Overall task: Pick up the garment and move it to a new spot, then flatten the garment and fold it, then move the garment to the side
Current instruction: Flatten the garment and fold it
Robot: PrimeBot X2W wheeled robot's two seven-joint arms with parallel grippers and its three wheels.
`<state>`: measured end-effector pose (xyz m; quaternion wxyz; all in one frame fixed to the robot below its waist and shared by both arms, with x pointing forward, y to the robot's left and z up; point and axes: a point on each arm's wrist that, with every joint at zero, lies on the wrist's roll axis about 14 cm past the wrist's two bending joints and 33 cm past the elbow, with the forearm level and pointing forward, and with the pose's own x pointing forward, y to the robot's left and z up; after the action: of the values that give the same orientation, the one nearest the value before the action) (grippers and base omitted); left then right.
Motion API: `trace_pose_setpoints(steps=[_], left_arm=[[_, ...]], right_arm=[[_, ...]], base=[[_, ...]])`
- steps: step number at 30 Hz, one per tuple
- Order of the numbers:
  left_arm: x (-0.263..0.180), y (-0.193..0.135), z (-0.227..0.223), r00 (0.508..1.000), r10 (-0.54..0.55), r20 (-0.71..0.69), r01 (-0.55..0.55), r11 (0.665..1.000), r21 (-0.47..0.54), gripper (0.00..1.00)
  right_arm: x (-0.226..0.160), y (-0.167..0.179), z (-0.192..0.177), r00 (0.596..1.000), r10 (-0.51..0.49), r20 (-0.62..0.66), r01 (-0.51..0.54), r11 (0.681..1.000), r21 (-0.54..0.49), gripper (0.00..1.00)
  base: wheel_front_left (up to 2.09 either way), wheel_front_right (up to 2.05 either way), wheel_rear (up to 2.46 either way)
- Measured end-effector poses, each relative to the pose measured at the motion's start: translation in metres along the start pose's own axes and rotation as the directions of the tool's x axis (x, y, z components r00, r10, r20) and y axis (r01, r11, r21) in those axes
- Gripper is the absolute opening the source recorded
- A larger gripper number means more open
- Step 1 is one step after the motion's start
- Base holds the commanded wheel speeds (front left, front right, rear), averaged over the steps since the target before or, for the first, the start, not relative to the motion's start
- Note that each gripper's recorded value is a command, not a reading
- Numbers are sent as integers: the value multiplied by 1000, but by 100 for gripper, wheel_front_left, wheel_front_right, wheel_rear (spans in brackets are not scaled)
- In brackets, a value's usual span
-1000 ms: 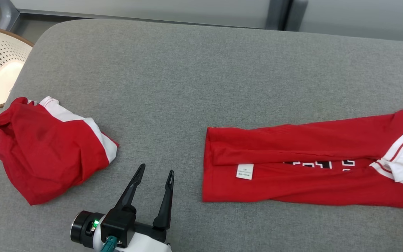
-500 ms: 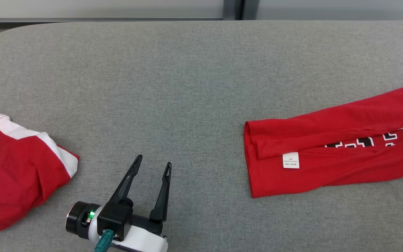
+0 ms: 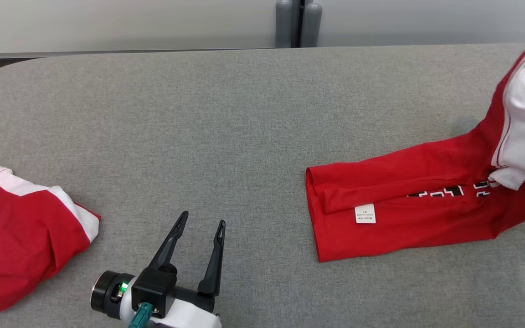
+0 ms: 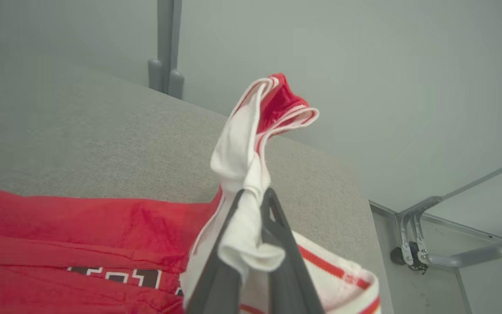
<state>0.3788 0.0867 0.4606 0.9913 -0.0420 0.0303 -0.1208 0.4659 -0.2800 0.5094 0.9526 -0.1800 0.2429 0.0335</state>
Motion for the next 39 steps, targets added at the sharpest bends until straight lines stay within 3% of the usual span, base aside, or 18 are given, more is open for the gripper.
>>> trace_pose_setpoints(steps=[8, 19, 27, 28, 29, 35, 36, 39], left_arm=[[-8, 5, 3, 1000, 24, 5, -24, 1000, -10, 100], [-15, 13, -1, 999, 50, -10, -50, 999, -13, 100], [-19, 19, -6, 997, 68, -25, -68, 998, -9, 100], [-19, 19, -6, 997, 69, -26, -69, 998, -9, 100], [-19, 19, -5, 997, 69, -25, -69, 998, -9, 100], [-18, 17, -5, 997, 69, -22, -69, 997, -16, 100], [-18, 17, -4, 997, 69, -20, -69, 997, -19, 100], [-15, 19, 4, 997, 78, 5, -78, 997, -30, 100]], right_arm=[[-11, 80, 20, 989, 130, 75, -130, 991, 2, 0], [-5, 178, 11, 947, 308, 90, -315, 946, 74, 0], [-5, 228, 5, 910, 405, 85, -413, 906, 99, 0], [-6, 230, 6, 908, 409, 90, -417, 903, 105, 27], [-6, 234, 7, 905, 415, 96, -425, 898, 117, 99], [-23, 248, 42, 851, 459, 253, -515, 823, 239, 100], [-26, 243, 49, 847, 447, 288, -516, 823, 239, 100], [-27, 205, 64, 859, 345, 379, -448, 865, 227, 100]], base=[[0, 0, 0], [0, 0, 0], [0, 0, 0], [0, 0, 0], [0, 0, 0], [0, 0, 0], [0, 0, 0], [0, 0, 0]])
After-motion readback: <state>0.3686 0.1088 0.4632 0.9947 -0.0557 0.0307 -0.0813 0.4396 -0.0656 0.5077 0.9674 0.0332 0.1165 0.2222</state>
